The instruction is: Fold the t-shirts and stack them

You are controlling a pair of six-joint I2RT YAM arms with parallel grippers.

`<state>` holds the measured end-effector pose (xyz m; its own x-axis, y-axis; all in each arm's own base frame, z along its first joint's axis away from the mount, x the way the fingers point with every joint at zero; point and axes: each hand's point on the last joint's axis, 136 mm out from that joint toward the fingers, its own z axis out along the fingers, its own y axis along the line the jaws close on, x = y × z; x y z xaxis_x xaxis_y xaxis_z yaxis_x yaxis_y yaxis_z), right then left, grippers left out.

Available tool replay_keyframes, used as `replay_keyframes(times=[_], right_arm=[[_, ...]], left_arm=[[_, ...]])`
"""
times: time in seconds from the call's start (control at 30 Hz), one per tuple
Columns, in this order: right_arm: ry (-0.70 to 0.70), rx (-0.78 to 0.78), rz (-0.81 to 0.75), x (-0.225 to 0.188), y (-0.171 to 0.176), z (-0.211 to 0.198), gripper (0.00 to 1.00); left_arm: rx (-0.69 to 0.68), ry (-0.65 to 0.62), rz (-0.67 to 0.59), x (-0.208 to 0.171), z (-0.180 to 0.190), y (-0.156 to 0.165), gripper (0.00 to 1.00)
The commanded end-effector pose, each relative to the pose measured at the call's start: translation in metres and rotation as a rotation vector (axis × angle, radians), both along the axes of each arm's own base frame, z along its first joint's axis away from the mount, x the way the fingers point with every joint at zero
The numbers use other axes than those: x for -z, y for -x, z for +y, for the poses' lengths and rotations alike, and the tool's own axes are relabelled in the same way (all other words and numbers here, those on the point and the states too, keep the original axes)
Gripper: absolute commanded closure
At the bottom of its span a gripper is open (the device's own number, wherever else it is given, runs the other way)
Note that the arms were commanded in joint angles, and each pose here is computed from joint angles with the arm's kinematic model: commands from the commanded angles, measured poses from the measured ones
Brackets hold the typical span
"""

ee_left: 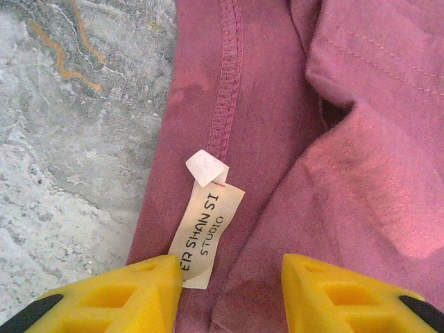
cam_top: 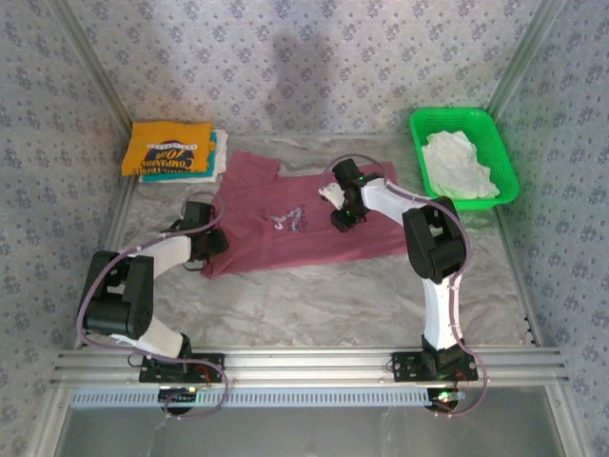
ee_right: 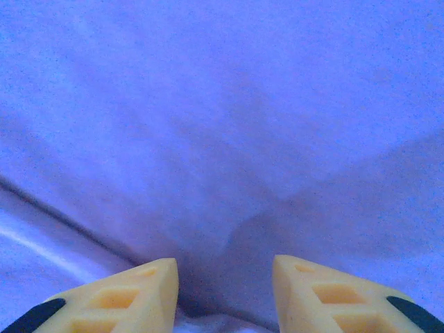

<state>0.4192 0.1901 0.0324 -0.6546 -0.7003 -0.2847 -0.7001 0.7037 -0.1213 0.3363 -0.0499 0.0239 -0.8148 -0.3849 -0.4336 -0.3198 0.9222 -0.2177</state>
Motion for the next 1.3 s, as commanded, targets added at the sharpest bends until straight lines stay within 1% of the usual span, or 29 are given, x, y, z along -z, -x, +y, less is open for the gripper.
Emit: replay_keyframes(times=[0.0,0.17,0.23,0.3,0.37,0.47,0.57,0.63,0.73,0.8,0.87,1.07,1.17,1.27], right_arm=[[-0.013,0.092,-0.01,-0.022,-0.008,-0.017,0.57],[0.006,0.163,-0.006,-0.024,-0.011,-0.041,0.57],[-0.01,0.187,-0.016,-0.031,-0.01,-0.044,0.57],[-0.064,0.21,-0.035,-0.041,-0.009,-0.041,0.55],[-0.117,0.281,-0.051,-0.051,-0.011,-0.043,0.54],[-0.216,0.387,-0.032,-0.064,-0.007,-0.041,0.54],[-0.299,0.508,-0.036,-0.067,-0.005,-0.046,0.53],[-0.293,0.566,-0.015,-0.062,-0.005,-0.056,0.53],[-0.245,0.679,-0.017,-0.052,-0.014,-0.08,0.54],[-0.248,0.738,0.005,-0.046,-0.022,-0.091,0.55],[-0.246,0.755,0.006,-0.041,-0.031,-0.096,0.55],[-0.198,0.761,0.081,-0.011,-0.053,-0.091,0.56],[-0.201,0.77,0.103,0.003,-0.054,-0.089,0.56],[-0.194,0.789,0.121,0.014,-0.045,-0.091,0.57]], left_arm=[[-0.037,-0.04,0.086,0.017,0.013,0.016,0.57],[-0.038,-0.042,0.079,0.015,0.014,0.015,0.57],[-0.035,-0.043,0.067,0.011,0.014,0.013,0.57],[-0.035,-0.049,0.047,0.005,0.015,0.009,0.57],[-0.039,-0.041,0.03,-0.002,0.015,0.003,0.57],[-0.045,0.0,-0.006,-0.015,0.014,-0.01,0.57],[-0.04,0.007,-0.05,-0.032,0.012,-0.025,0.57],[-0.011,0.01,-0.08,-0.043,0.004,-0.035,0.57],[0.024,0.006,-0.088,-0.052,-0.007,-0.051,0.57],[0.061,0.027,-0.082,-0.051,-0.019,-0.063,0.57],[0.084,0.028,-0.066,-0.046,-0.028,-0.073,0.57],[0.112,0.067,-0.036,-0.023,-0.048,-0.093,0.57],[0.11,0.073,0.0,-0.007,-0.05,-0.096,0.57],[0.103,0.076,0.023,0.005,-0.049,-0.091,0.57]])
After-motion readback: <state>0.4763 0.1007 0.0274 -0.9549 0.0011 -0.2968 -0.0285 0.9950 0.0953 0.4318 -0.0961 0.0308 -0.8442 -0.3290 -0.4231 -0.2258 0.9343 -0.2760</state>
